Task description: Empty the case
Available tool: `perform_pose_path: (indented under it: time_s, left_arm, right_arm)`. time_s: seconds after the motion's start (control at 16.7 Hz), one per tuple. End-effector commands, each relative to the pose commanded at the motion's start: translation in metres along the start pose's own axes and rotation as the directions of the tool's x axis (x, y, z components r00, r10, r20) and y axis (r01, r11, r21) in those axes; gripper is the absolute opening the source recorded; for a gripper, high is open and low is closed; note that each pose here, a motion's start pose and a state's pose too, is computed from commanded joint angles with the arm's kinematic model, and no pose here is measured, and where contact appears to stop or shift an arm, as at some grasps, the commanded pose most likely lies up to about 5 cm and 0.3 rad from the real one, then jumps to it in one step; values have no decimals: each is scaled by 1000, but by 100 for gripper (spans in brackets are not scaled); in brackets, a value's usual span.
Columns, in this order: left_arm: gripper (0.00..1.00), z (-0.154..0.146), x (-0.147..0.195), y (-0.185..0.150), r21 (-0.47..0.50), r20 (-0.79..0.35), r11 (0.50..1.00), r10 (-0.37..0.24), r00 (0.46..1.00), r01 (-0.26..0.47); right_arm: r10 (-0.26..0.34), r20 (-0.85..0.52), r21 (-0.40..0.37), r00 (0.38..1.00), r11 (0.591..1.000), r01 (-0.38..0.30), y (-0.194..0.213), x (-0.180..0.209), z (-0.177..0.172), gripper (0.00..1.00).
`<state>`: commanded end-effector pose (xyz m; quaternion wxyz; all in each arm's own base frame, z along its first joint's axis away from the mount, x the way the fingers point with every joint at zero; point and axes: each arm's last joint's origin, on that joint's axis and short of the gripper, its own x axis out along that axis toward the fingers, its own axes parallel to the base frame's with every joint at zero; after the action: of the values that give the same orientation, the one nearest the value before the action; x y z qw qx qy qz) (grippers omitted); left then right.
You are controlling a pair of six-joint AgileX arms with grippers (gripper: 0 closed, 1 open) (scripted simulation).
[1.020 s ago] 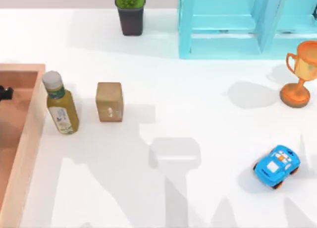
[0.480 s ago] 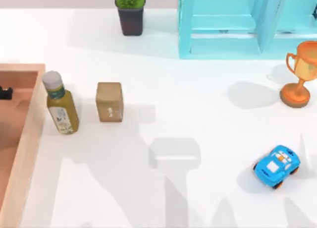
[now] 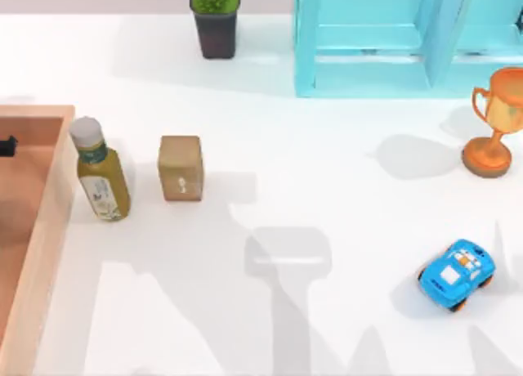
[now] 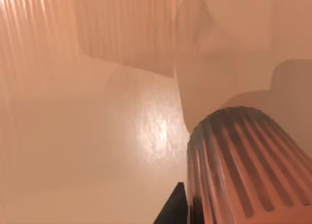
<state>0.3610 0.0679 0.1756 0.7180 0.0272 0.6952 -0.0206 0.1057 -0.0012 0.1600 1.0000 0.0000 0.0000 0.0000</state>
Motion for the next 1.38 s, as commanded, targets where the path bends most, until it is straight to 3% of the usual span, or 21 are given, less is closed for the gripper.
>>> perform_pose_path:
  time_s: [0.36, 0.54, 0.72, 1.02, 1.38]
  left_arm:
    - [0, -7, -118, -10, 164, 227, 983, 44, 973, -82]
    - [0, -18, -155, -14, 190, 259, 976, 53, 964, -105]
    - [0, -17, -156, -13, 165, 179, 984, 42, 983, -72]
    - [0, 0, -120, -2, 9, -5, 1000, 2, 1000, -2]
    - [0, 4, -112, 0, -26, -33, 1000, -6, 999, 5]
  right_arm:
    - [0, 0, 0, 1000, 1000, 0, 0, 0, 0, 100]
    - [0, 0, 0, 1000, 1000, 0, 0, 0, 0, 100]
    - [0, 0, 0, 1000, 1000, 0, 0, 0, 0, 100]
    - [0, 0, 0, 1000, 1000, 0, 0, 0, 0, 100]
    - [0, 0, 0, 1000, 1000, 0, 0, 0, 0, 100]
